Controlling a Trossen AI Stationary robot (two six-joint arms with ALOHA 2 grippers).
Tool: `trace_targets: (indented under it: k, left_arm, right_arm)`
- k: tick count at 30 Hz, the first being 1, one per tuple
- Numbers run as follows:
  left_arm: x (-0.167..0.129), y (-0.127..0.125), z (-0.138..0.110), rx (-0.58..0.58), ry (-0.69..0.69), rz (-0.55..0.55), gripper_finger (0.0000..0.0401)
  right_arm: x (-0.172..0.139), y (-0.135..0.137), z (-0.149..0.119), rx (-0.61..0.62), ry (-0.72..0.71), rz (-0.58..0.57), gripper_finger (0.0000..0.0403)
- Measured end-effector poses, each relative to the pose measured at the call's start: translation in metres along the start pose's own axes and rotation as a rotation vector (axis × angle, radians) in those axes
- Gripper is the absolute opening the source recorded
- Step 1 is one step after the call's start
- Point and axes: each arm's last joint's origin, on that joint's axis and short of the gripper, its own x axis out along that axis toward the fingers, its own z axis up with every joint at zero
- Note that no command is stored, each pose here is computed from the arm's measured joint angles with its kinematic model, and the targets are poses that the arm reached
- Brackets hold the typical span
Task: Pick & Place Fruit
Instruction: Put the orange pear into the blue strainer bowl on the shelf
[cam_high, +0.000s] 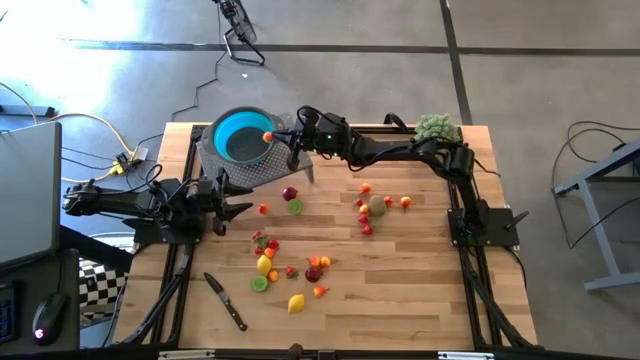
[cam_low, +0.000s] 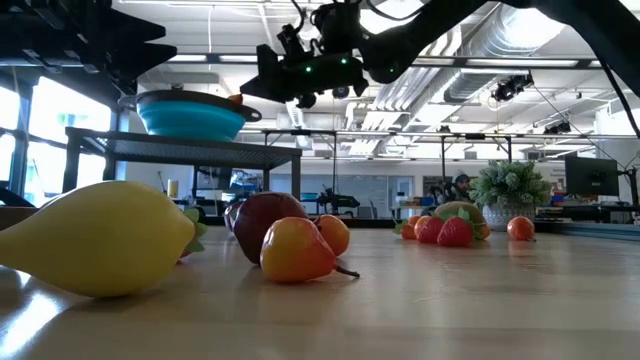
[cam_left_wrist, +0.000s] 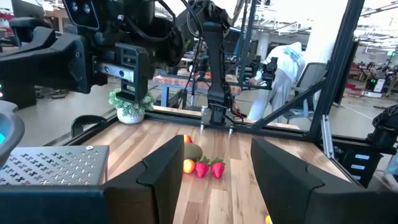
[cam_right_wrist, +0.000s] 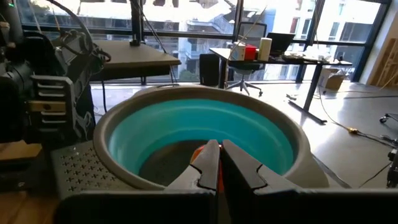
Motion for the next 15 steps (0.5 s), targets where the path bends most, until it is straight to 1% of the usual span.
trace_targets:
  k: [3,6,8,13,15]
  left_arm:
    - [0.0000,0.0000,0.0000,0.000,0.000,0.000,0.0184]
    - [0.0000,0.0000,0.0000,0.000,0.000,0.000,0.0184]
    - [0.0000,0.0000,0.0000,0.000,0.000,0.000,0.0184]
    - [0.0000,0.0000,0.0000,0.000,0.000,0.000,0.0184]
    - [0.0000,0.0000,0.0000,0.000,0.000,0.000,0.0184]
  right_arm:
    - [0.0000,-0.0001,0.0005,-0.001,-0.005,-0.008,0.0004]
    - [0.0000,0.0000,0.0002,-0.022,-0.002,-0.005,0.0019]
    - [0.0000,0.0002,0.0003,-0.026,-0.004,-0.004,0.0041]
    - [0.0000,0.0003,0.0004,0.001,-0.004,-0.004,0.0114]
    - [-0.0008,0.0003,0.0024,0.002,-0.007,-0.004,0.0133]
